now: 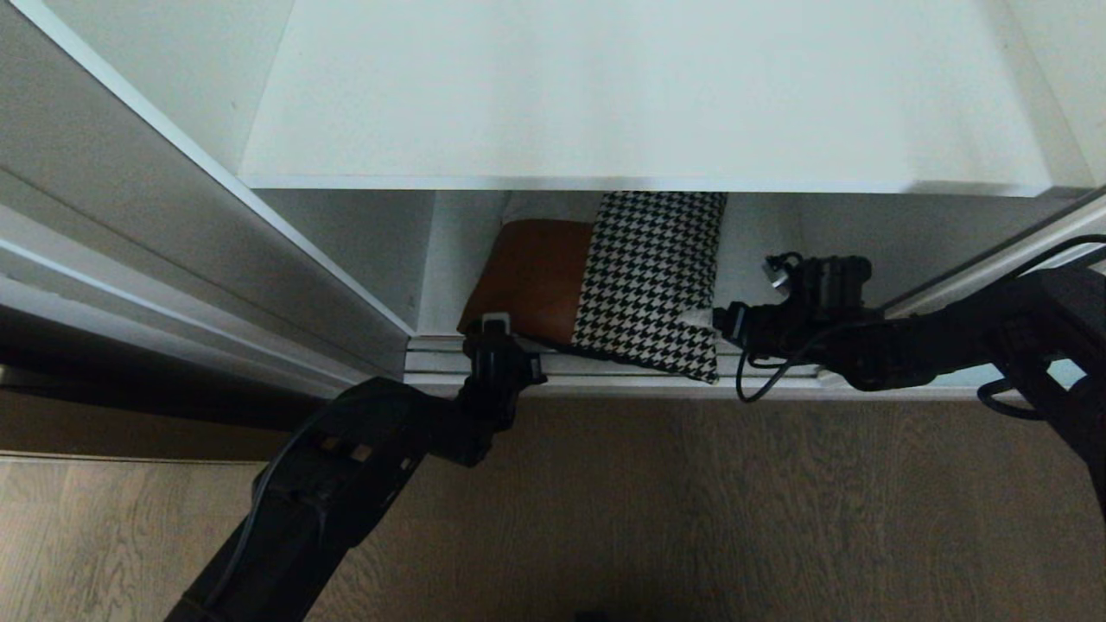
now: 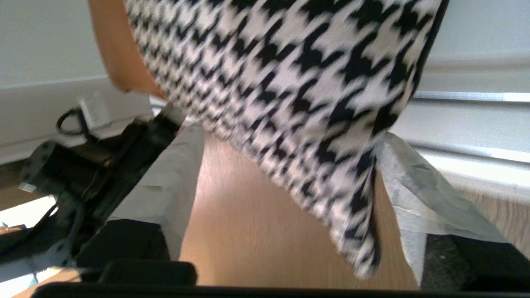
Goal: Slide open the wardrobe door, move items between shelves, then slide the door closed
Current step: Place the pillow on the lower shelf
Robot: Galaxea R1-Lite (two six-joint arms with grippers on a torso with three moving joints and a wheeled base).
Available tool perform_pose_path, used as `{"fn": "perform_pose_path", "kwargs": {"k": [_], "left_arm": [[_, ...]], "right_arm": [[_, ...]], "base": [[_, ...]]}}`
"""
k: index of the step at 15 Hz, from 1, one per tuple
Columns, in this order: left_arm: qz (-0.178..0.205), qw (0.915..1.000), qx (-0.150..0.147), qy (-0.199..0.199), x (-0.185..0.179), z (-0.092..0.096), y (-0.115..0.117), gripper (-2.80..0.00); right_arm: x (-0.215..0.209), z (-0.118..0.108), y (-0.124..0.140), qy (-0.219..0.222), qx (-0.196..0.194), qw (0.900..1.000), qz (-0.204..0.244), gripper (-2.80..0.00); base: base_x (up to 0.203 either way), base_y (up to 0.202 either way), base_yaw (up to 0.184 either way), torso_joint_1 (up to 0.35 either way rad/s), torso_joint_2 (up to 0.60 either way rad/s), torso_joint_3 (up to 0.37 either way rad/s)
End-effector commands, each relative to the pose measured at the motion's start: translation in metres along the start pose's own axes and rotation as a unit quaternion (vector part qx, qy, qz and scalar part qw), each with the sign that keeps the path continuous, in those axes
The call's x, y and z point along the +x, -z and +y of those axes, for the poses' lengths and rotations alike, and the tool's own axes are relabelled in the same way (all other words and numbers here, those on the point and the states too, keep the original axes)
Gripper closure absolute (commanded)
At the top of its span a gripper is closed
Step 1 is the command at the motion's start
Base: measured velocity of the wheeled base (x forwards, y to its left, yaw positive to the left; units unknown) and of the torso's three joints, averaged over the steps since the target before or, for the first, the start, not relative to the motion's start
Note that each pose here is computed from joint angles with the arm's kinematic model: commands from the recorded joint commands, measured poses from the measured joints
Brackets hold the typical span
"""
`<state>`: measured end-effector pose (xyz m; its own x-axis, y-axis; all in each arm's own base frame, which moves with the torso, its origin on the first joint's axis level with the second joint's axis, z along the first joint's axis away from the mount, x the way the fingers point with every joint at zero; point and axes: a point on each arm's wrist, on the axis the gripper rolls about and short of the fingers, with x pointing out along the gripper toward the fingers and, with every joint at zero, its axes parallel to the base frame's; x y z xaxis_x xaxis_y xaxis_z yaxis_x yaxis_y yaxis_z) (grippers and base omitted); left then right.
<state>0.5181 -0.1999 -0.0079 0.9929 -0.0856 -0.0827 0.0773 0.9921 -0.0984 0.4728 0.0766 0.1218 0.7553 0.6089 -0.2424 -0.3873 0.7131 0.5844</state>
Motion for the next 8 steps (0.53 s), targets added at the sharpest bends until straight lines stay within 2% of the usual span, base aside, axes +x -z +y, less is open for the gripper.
{"fn": "perform_pose_path", "kwargs": {"k": [1, 2, 3, 6, 8], "left_arm": [[-0.001, 1.0000, -0.001, -0.001, 0.000, 0.000, 0.001, 0.00], [-0.001, 1.0000, -0.002, -0.002, 0.000, 0.000, 0.001, 0.00], [-0.001, 1.0000, -0.002, -0.002, 0.000, 0.000, 0.001, 0.00], [0.007, 1.0000, 0.000, -0.002, 0.000, 0.000, 0.003, 0.00], [0.005, 1.0000, -0.001, -0.003, 0.000, 0.000, 0.003, 0.00]], "right_arm": [[-0.022, 0.019, -0.004, -0.006, -0.005, 1.000, -0.004, -2.80], [-0.030, 0.026, -0.003, -0.009, -0.008, 1.000, -0.004, -2.80], [-0.037, 0.033, -0.004, -0.013, -0.012, 1.000, -0.008, 0.00], [-0.054, 0.050, -0.013, -0.019, -0.017, 1.000, -0.016, 0.00], [-0.061, 0.053, 0.001, -0.017, -0.009, 1.000, 0.005, 0.00]], "base": [[0.000, 0.000, 0.000, 0.000, 0.00, 0.000], [0.000, 0.000, 0.000, 0.000, 0.00, 0.000], [0.000, 0.000, 0.000, 0.000, 0.00, 0.000], [0.000, 0.000, 0.000, 0.000, 0.00, 0.000], [0.000, 0.000, 0.000, 0.000, 0.00, 0.000]]}}
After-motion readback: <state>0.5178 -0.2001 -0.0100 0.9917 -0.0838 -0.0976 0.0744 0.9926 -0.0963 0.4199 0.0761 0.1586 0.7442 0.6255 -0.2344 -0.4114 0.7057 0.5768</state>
